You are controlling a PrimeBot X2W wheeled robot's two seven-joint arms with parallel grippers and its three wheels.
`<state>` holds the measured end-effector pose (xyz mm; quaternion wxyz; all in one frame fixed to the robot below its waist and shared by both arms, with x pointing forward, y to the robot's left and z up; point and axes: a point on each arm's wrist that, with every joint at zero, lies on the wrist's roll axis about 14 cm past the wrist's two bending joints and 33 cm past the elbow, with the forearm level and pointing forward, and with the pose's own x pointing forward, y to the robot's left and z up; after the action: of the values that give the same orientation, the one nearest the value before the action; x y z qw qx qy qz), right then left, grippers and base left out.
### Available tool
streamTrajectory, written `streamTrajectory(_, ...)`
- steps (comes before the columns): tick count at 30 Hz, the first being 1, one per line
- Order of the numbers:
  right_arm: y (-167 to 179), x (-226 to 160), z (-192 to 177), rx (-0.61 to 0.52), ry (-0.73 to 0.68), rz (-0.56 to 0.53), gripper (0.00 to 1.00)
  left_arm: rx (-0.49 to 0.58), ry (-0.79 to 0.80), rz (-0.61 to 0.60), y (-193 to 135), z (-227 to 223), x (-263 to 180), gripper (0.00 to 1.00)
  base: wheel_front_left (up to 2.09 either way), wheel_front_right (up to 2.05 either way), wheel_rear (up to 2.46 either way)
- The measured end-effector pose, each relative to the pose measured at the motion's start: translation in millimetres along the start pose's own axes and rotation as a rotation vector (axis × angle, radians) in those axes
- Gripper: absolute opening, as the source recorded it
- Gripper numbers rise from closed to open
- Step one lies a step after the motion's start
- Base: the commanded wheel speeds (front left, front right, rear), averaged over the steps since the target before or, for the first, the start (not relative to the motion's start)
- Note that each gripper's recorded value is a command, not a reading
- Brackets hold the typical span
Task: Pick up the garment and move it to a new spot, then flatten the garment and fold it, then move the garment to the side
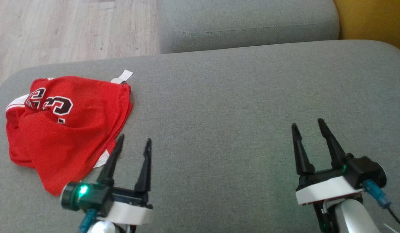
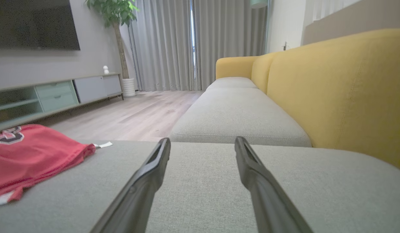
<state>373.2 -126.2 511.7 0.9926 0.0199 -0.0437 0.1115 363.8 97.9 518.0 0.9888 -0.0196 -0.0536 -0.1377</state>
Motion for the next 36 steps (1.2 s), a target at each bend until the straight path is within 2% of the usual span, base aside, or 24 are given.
streamTrajectory(8,-9,-4,-4,0.125,0.002,-0.047,1.0,-0.116,0.025,0.038,11,-10,-6,1.0,0.0,0.0,0.0)
streamTrajectory(23,-9,-6,-11,0.128,0.024,-0.052,1.0,-0.124,0.056,0.028,8,-19,-9,1.0,0.0,0.0,0.0)
streamTrajectory(29,0,-2,-12,0.13,0.031,-0.022,1.0,-0.122,0.051,0.054,15,-18,-13,1.0,0.0,0.0,0.0)
streamTrajectory(36,28,7,-14,0.143,0.038,0.066,1.0,-0.112,0.041,0.126,35,-15,-26,1.0,0.0,0.0,0.0)
